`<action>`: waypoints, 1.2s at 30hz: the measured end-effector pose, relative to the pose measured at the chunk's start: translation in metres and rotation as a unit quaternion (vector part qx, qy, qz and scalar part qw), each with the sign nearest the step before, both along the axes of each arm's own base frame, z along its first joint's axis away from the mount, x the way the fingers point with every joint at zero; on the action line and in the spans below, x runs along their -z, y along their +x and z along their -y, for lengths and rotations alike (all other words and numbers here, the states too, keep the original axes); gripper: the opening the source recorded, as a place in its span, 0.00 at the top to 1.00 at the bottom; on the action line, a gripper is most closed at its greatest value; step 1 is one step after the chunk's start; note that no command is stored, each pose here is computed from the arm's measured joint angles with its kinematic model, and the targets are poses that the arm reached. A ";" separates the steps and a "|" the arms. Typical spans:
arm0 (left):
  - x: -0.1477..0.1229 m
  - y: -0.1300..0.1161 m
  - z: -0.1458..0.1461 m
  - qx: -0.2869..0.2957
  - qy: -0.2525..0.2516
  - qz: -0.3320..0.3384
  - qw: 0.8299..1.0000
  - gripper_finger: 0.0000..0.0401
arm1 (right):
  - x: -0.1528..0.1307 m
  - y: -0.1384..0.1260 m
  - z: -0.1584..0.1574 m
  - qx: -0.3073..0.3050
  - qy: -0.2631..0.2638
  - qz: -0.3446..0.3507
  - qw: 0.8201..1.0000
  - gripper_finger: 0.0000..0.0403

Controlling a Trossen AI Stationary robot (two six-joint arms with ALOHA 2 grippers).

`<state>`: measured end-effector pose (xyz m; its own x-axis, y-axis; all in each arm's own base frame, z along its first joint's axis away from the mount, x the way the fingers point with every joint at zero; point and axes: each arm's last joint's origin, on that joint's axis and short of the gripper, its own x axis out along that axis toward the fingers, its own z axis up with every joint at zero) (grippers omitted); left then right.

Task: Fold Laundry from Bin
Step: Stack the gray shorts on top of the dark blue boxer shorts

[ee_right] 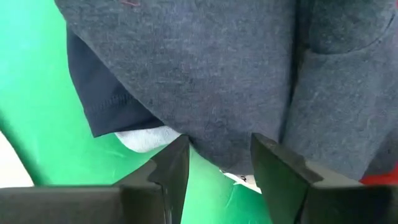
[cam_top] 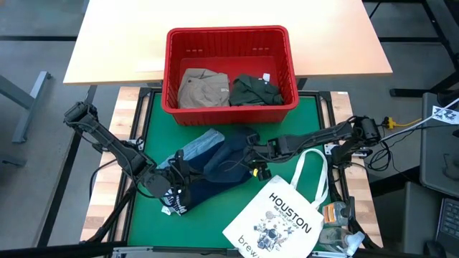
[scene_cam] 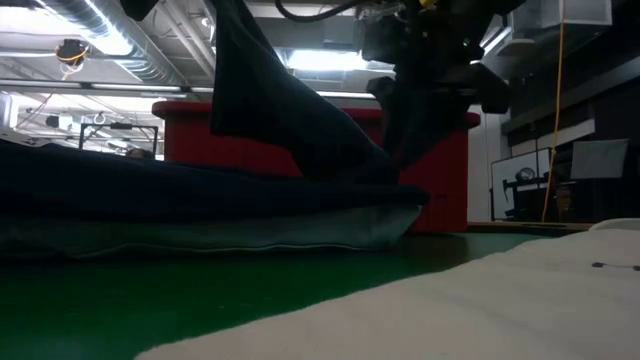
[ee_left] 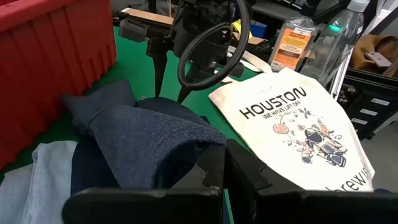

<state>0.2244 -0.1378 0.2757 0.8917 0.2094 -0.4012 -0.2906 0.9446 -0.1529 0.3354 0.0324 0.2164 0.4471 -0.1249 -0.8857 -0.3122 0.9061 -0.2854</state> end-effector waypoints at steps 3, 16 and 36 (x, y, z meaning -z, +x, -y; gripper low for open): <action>0.000 0.000 0.000 0.000 0.000 0.000 1.000 1.00 | 0.000 0.000 0.000 0.000 0.000 0.000 1.000 0.59; 0.000 0.000 0.000 -0.007 0.004 0.003 1.000 1.00 | 0.000 0.000 0.000 0.003 0.007 0.001 1.000 0.95; -0.001 0.000 -0.001 -0.020 0.009 0.012 1.000 1.00 | -0.123 -0.009 -0.013 -0.017 0.016 -0.042 0.999 0.99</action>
<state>0.2247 -0.1367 0.2771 0.8916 0.2523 -0.3760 -0.3251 0.9347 -0.1439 0.3259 0.0456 0.3392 0.3736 -0.0828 -0.9239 -0.3641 0.9030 -0.2282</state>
